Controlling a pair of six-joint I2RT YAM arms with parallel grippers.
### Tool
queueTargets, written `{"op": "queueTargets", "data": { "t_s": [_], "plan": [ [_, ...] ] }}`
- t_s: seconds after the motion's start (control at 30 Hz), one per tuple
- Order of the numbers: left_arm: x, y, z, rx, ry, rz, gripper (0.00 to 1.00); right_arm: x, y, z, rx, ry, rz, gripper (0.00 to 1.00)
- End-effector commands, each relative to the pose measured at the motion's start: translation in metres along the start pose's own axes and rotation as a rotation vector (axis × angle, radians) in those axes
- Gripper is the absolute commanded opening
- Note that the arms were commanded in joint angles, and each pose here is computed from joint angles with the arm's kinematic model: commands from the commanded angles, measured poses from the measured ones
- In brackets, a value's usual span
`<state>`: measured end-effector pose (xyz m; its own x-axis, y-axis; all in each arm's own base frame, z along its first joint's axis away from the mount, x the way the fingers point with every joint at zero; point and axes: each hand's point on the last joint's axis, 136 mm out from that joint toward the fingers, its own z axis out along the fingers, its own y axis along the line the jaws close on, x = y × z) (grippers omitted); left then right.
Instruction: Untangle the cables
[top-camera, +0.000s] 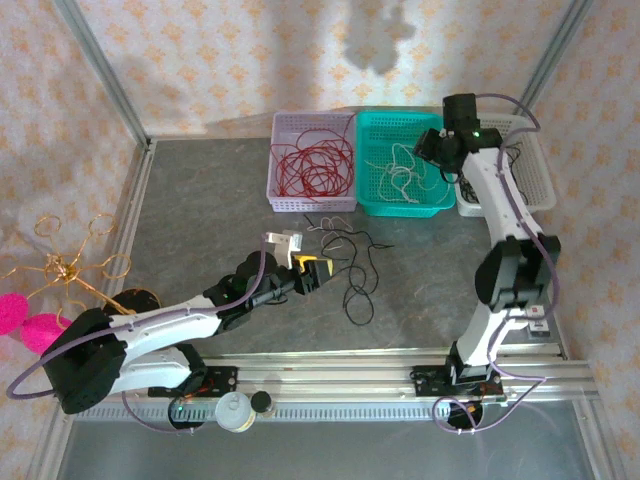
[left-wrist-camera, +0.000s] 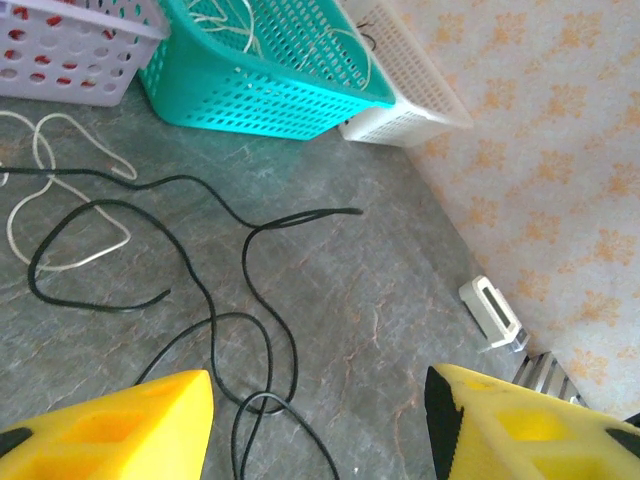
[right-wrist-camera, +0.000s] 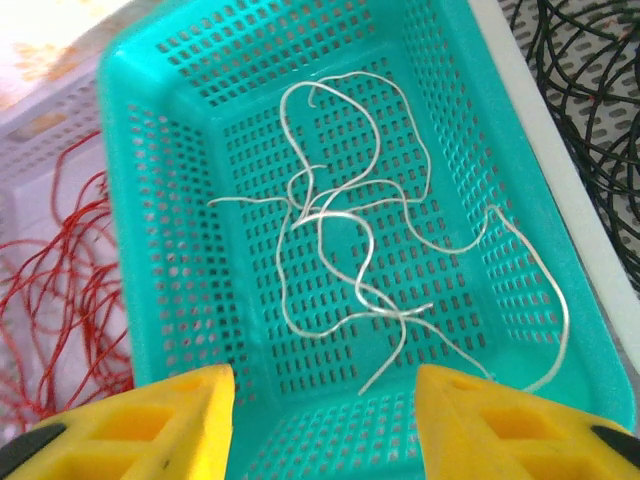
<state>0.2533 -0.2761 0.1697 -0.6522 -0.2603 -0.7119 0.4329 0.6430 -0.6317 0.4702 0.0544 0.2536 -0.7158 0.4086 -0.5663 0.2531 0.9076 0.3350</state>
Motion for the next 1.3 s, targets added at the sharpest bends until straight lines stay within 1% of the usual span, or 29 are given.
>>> {"op": "queueTargets", "data": {
  "t_s": [0.0,0.07,0.2,0.3,0.37,0.43,0.5,0.6,0.7,0.87,0.97,1.07,1.17,1.27],
  "plan": [
    [-0.006,-0.002,-0.008,-0.028,-0.01,-0.021,0.58,0.034,0.034,-0.038,-0.141,0.004,-0.092,0.5],
    [-0.002,0.005,-0.013,-0.053,0.0,-0.039,0.58,0.069,0.038,-0.041,-0.154,0.033,-0.125,0.5],
    [0.005,0.018,-0.024,-0.111,0.036,-0.07,0.58,0.14,0.019,-0.031,-0.155,0.168,-0.052,0.51],
    [0.006,0.028,-0.032,-0.156,0.05,-0.083,0.58,0.177,0.003,-0.024,-0.151,0.22,-0.006,0.56],
    [0.003,0.032,-0.039,-0.173,0.039,-0.092,0.58,0.191,-0.004,-0.017,-0.155,0.238,0.04,0.58],
    [-0.001,0.034,-0.044,-0.182,0.023,-0.101,0.58,0.202,-0.001,-0.009,-0.196,0.256,0.111,0.59],
    [-0.004,0.037,-0.048,-0.192,0.009,-0.109,0.58,0.21,0.005,0.0,-0.241,0.284,0.224,0.59],
    [-0.006,0.036,-0.051,-0.191,0.001,-0.115,0.58,0.219,0.008,0.014,-0.257,0.319,0.398,0.59],
    [-0.007,0.035,-0.052,-0.182,-0.003,-0.123,0.58,0.223,0.008,0.023,-0.267,0.329,0.522,0.58],
    [-0.007,0.036,-0.054,-0.182,-0.017,-0.128,0.58,0.232,0.002,0.035,-0.251,0.334,0.614,0.55],
    [-0.008,0.036,-0.054,-0.176,-0.024,-0.128,0.58,0.236,0.0,0.042,-0.26,0.334,0.649,0.48],
    [-0.007,0.036,-0.052,-0.174,-0.019,-0.125,0.58,0.235,0.002,0.046,-0.272,0.326,0.663,0.36],
    [-0.006,0.035,-0.049,-0.173,-0.008,-0.115,0.58,0.233,-0.003,0.048,-0.252,0.298,0.638,0.24],
    [-0.008,0.034,-0.048,-0.171,-0.007,-0.108,0.58,0.235,-0.007,0.049,-0.238,0.291,0.612,0.14]
  ]
}}
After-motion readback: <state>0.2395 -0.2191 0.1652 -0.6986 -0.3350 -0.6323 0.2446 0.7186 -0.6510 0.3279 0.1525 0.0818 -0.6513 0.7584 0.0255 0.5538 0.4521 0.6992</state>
